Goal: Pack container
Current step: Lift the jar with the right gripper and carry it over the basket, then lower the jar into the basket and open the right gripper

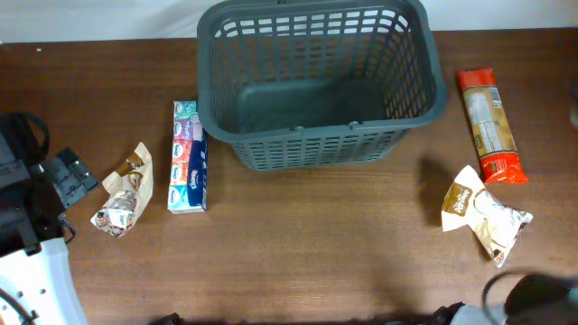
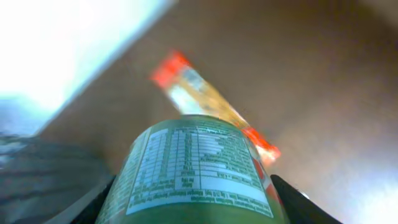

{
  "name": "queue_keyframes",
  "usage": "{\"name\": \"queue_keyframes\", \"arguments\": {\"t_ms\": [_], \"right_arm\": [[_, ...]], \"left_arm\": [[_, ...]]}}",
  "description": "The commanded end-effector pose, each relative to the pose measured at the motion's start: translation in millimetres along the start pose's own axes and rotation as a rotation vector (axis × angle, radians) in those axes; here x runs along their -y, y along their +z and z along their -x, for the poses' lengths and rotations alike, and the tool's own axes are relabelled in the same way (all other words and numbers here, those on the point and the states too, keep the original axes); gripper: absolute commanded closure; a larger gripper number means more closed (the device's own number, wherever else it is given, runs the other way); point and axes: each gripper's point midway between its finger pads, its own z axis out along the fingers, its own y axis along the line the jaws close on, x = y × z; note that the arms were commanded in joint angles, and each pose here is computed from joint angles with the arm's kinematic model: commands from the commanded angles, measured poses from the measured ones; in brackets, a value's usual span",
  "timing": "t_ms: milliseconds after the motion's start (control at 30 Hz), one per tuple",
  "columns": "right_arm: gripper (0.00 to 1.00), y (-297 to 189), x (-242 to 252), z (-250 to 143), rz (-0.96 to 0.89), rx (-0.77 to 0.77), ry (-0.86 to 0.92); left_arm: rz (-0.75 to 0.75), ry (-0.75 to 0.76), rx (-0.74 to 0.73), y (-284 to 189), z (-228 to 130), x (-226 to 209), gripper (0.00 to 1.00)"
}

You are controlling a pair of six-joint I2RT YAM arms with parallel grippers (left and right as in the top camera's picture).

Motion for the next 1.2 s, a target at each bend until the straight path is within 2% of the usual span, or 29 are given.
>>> {"name": "queue_keyframes", "arguments": {"t_ms": [0, 200, 367, 500, 800, 1000, 1167], "right_arm": [[0.96, -48.5, -74.8, 10.7, 0.166, 0.139, -0.161], [0.96, -75.7, -177.2, -5.8, 0.398, 0.215, -0.347], [0.96, -69.5, -252.8, -36.8, 0.559, 0.181, -0.444], [0.96, -47.5, -297.3, -68.3, 0.608, 0.123, -0.515], [0.96, 30.7, -325.8, -125.2, 0.49, -0.027, -0.593], [0.96, 83.4, -315.3, -155.5, 0.389, -0.147, -0.617], [0.96, 104.5, -302.7, -174.9, 0.321, -0.218, -0.662]], "left_arm": [[-0.011, -0.013, 0.026, -7.4, 4.2, -2.1, 0.01], [-0.011, -0.014, 0.026, -7.4, 4.2, -2.0, 0.01], [-0.011, -0.013, 0.026, -7.4, 4.2, -2.1, 0.01], [-0.011, -0.014, 0.027, -7.4, 4.3, -2.0, 0.01], [-0.011, -0.013, 0.026, -7.4, 4.2, -2.1, 0.01], [-0.011, -0.014, 0.027, -7.4, 4.3, -2.0, 0.01], [-0.011, -0.013, 0.026, -7.4, 4.2, -2.0, 0.01]]}}
